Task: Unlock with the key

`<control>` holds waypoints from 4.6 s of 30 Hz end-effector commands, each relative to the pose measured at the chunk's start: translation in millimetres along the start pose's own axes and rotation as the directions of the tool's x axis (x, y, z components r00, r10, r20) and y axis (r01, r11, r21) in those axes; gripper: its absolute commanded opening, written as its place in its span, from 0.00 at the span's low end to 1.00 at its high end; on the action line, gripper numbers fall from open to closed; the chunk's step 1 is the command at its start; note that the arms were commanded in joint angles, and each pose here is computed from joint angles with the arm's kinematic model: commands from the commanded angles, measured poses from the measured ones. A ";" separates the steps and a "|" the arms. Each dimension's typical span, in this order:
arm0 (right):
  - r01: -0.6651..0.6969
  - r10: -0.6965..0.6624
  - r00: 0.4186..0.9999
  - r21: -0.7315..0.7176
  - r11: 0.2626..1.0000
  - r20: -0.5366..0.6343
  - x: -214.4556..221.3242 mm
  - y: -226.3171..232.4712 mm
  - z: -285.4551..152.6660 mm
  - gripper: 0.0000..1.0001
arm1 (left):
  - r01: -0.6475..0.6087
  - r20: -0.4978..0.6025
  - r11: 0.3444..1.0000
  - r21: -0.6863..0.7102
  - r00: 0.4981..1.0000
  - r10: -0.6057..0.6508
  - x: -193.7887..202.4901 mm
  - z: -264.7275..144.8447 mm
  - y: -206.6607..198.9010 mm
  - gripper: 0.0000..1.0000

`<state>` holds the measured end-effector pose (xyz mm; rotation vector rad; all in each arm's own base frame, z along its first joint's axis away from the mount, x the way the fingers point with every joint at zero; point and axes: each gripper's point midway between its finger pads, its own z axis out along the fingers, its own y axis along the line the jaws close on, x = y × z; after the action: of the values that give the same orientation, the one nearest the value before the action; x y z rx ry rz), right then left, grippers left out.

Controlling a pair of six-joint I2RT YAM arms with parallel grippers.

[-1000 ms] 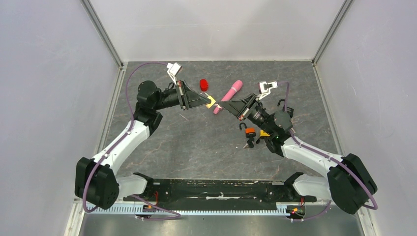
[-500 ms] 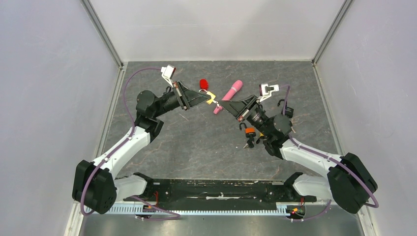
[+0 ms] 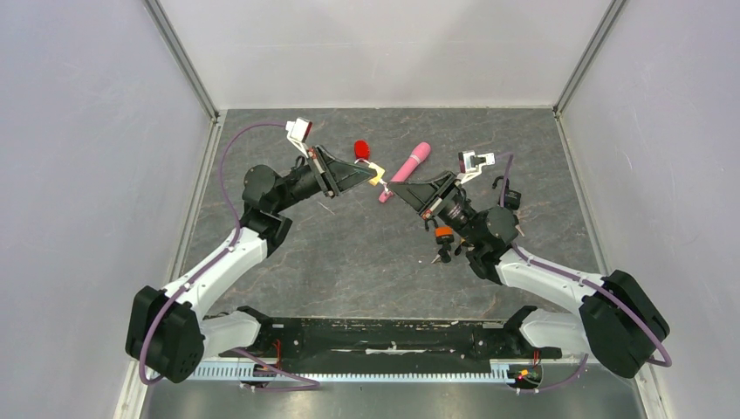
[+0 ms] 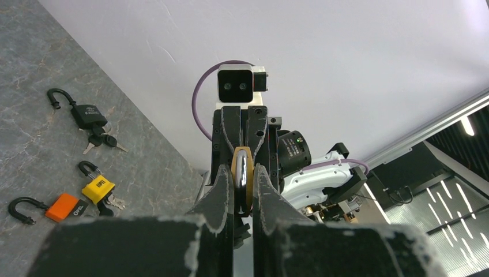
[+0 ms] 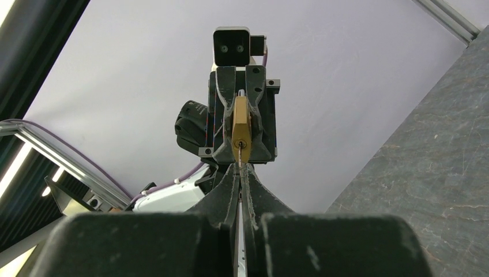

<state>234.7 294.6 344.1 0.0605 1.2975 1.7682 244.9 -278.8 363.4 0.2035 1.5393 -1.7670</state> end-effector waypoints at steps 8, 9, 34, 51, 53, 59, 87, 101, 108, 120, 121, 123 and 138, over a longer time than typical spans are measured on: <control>0.041 -0.041 0.999 -0.067 0.997 -0.006 -10.8 13.5 2.0 0.00 | -0.102 -0.209 0.991 0.090 0.970 0.119 39.5 2.5 -22.6 0.02; 0.044 -0.045 0.999 -0.069 0.997 -0.012 -11.1 13.3 1.9 0.00 | -0.107 -0.216 0.991 0.082 0.969 0.123 40.3 1.8 -21.5 0.02; -0.262 0.256 0.962 -0.052 0.964 -0.100 8.2 8.2 -6.0 0.00 | -0.268 -0.130 0.926 0.265 0.942 0.310 59.5 7.5 -37.5 0.02; -0.400 0.393 0.909 -0.020 0.916 -0.136 17.7 0.4 -14.4 0.08 | -0.316 -0.150 0.944 0.093 0.933 0.327 50.1 -4.8 6.8 0.02; -0.321 0.316 0.940 -0.022 0.947 -0.126 15.7 -3.5 -15.3 0.20 | -0.203 -0.106 0.977 0.067 0.972 0.210 37.5 -10.2 19.1 0.02; 0.033 -0.029 0.995 0.041 0.999 -0.090 3.6 -21.3 -20.2 0.44 | 0.051 -0.055 0.995 0.091 0.997 -0.046 27.0 -16.4 36.3 0.02; 0.949 -0.962 -0.271 -0.158 -0.274 0.040 36.7 -8.6 -47.5 0.35 | 0.226 -0.160 0.950 -0.215 0.952 -0.262 34.6 -22.9 55.8 0.02; 0.942 -0.950 -0.311 -0.122 -0.312 0.029 39.0 -13.8 -26.1 0.34 | 0.224 -0.181 0.950 -0.218 0.947 -0.265 38.8 -24.8 48.6 0.02; 0.934 -0.945 -0.327 -0.148 -0.325 0.013 45.6 -21.9 -18.7 0.27 | 0.220 -0.200 0.951 -0.216 0.944 -0.264 41.8 -24.7 44.6 0.02; 0.916 -0.923 -0.379 -0.175 -0.362 -0.071 48.4 -44.1 -18.0 0.22 | 0.209 -0.214 0.956 -0.207 0.943 -0.253 42.9 -24.2 37.4 0.02; 0.916 -0.922 -0.379 -0.172 -0.362 -0.074 47.9 -44.3 -18.5 0.21 | 0.208 -0.215 0.956 -0.206 0.944 -0.251 42.5 -23.9 36.9 0.02; 0.917 -0.921 -0.380 -0.165 -0.363 -0.087 46.4 -46.4 -19.3 0.20 | 0.209 -0.217 0.956 -0.206 0.943 -0.253 43.0 -23.7 36.8 0.02; 0.999 -0.995 -0.023 -0.046 -0.019 -0.095 41.8 -30.7 -7.6 0.00 | 0.103 -0.259 0.984 -0.142 0.956 -0.137 45.9 -16.2 19.4 0.02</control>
<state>228.1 313.7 264.7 -1.0040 0.8605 0.1766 241.4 -276.5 277.7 0.0504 2.0412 -1.7760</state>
